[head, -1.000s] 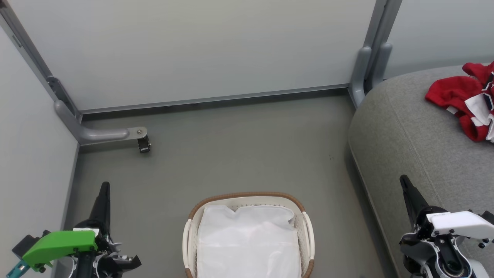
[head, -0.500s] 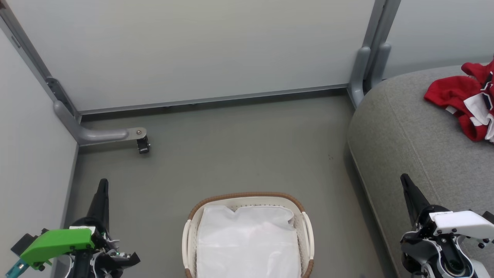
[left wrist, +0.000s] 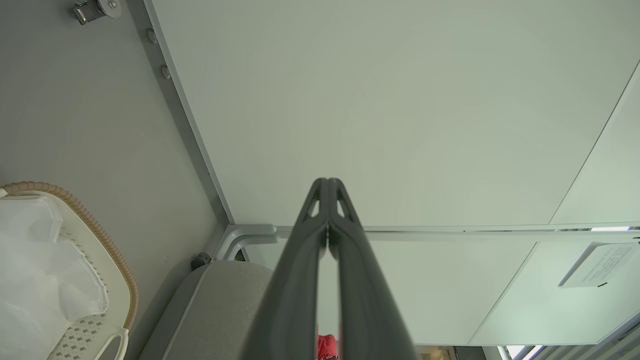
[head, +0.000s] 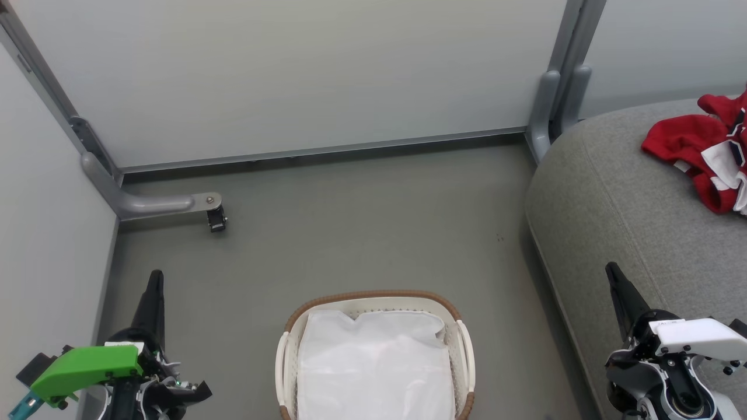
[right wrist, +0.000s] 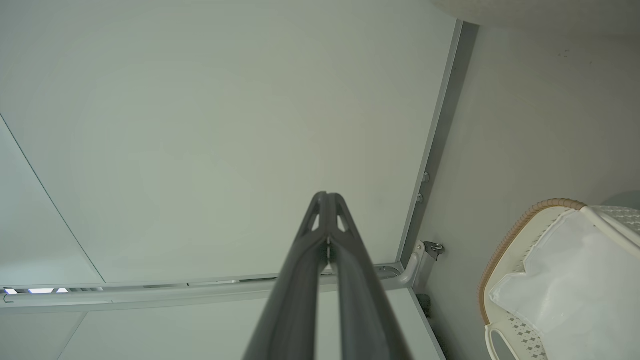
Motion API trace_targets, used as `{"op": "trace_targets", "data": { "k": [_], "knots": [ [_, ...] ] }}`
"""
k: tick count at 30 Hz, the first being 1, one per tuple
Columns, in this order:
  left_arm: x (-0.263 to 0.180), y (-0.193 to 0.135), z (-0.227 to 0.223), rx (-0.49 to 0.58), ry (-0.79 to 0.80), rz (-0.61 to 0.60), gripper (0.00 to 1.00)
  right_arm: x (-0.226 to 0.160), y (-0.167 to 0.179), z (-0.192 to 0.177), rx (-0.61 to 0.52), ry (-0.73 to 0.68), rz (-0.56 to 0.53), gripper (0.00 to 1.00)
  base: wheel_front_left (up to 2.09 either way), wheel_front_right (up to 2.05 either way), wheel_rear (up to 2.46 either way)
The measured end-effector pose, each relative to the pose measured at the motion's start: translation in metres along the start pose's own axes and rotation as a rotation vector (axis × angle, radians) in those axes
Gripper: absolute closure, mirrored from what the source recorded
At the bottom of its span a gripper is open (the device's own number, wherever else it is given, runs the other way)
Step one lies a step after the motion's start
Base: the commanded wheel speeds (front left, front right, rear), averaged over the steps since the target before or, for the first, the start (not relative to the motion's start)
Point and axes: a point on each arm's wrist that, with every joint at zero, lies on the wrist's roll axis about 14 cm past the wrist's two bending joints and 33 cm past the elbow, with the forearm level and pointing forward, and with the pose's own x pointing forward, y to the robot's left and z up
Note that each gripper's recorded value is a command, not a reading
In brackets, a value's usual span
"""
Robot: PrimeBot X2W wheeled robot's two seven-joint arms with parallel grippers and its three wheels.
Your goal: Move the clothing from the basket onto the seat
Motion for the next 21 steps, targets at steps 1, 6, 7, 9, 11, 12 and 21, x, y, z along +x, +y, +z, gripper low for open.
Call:
{"op": "trace_targets", "data": {
  "k": [1,6,7,9,11,12,21],
  "knots": [
    [0.0000,0.0001,0.0000,0.000,0.000,0.000,1.00,0.0000,0.0000,0.0000,0.000,0.000,0.000,1.00,0.00,0.00,0.00],
    [0.0000,0.0001,0.0000,0.000,0.000,0.000,1.00,0.0000,0.0000,0.0000,0.000,0.000,0.000,1.00,0.00,0.00,0.00],
    [0.0000,0.0001,0.0001,0.000,0.000,0.000,1.00,0.0000,0.0000,0.0000,0.000,0.000,0.000,1.00,0.00,0.00,0.00],
    [0.0000,0.0001,0.0001,0.000,0.000,0.000,1.00,0.0000,0.0000,0.0000,0.000,0.000,0.000,1.00,0.00,0.00,0.00],
    [0.0000,0.0000,0.0000,0.000,0.000,0.000,1.00,0.0000,0.0000,0.0000,0.000,0.000,0.000,1.00,0.00,0.00,0.00],
    [0.0000,0.0002,0.0000,0.000,0.000,0.000,1.00,0.0000,0.0000,0.0000,0.000,0.000,0.000,1.00,0.00,0.00,0.00],
    [0.0000,0.0000,0.0001,0.000,-0.001,0.000,1.00,0.0000,0.0001,0.0000,0.000,0.000,0.000,1.00,0.00,0.00,0.00]
  ]
}}
